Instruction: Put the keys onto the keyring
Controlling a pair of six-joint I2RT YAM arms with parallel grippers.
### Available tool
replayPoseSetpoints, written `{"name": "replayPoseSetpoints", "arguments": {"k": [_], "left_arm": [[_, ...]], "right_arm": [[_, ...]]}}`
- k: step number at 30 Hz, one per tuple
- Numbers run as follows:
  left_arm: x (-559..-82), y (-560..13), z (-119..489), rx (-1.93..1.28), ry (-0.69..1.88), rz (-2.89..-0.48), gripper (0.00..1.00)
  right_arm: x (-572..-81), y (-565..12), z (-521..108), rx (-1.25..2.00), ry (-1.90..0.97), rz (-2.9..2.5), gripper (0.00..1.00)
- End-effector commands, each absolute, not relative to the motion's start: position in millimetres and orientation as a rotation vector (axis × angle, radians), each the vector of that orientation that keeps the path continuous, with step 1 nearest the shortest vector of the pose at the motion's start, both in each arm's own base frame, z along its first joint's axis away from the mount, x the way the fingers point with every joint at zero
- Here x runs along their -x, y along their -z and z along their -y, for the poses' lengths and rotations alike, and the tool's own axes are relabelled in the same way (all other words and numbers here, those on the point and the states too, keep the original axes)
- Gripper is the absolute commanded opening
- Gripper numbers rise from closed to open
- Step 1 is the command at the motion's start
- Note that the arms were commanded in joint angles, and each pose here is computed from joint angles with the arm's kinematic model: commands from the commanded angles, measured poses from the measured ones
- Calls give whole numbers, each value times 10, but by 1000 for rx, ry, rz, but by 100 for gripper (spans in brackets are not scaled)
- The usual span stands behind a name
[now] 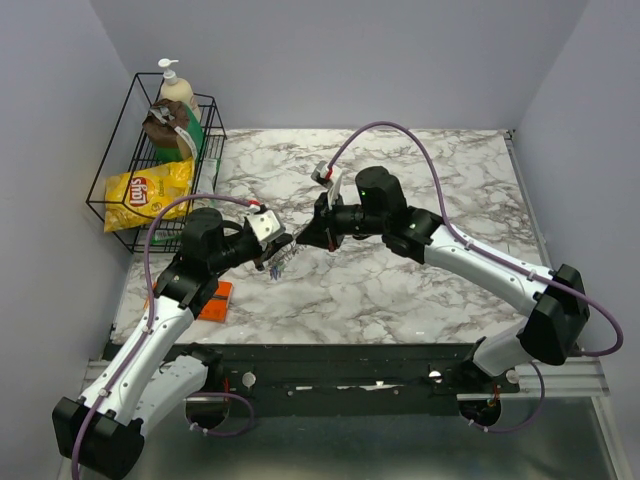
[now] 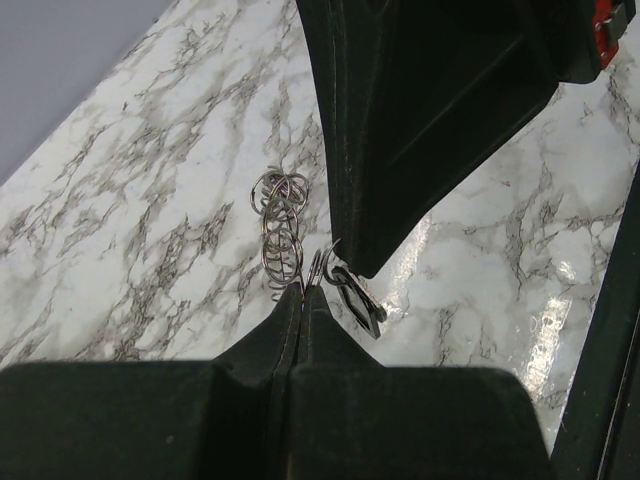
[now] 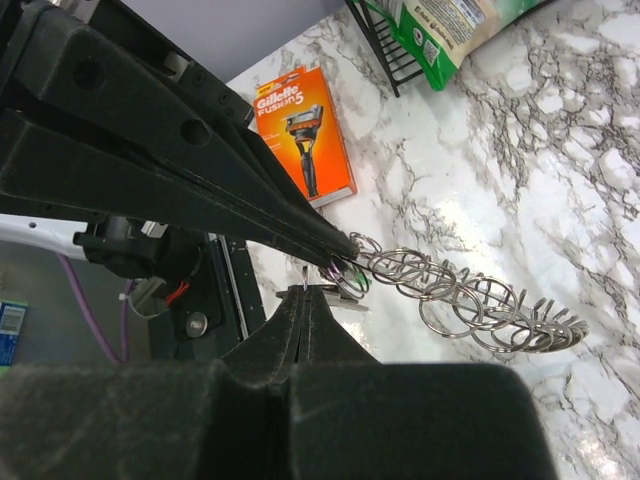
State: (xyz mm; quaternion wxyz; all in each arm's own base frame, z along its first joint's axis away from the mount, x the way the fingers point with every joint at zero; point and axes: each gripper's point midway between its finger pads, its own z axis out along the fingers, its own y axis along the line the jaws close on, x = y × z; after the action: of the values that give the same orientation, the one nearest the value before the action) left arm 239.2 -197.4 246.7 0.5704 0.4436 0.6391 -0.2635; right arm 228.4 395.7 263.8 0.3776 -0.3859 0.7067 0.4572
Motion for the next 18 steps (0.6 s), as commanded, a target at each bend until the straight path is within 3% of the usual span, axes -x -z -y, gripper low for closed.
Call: {"name": "replayPoseSetpoints", "arguments": {"k": [1,18], "left_arm": [[-2393,-2768,1982,-1037,578,-1405,0],[-2362,-2791,1991,-1042,582,-1405,0]], "right_arm": [[-2359,-2649,-3965,944,-1123,-1835,1],[-2429,-2608,-3942,910,-1077,-1868,1]]}}
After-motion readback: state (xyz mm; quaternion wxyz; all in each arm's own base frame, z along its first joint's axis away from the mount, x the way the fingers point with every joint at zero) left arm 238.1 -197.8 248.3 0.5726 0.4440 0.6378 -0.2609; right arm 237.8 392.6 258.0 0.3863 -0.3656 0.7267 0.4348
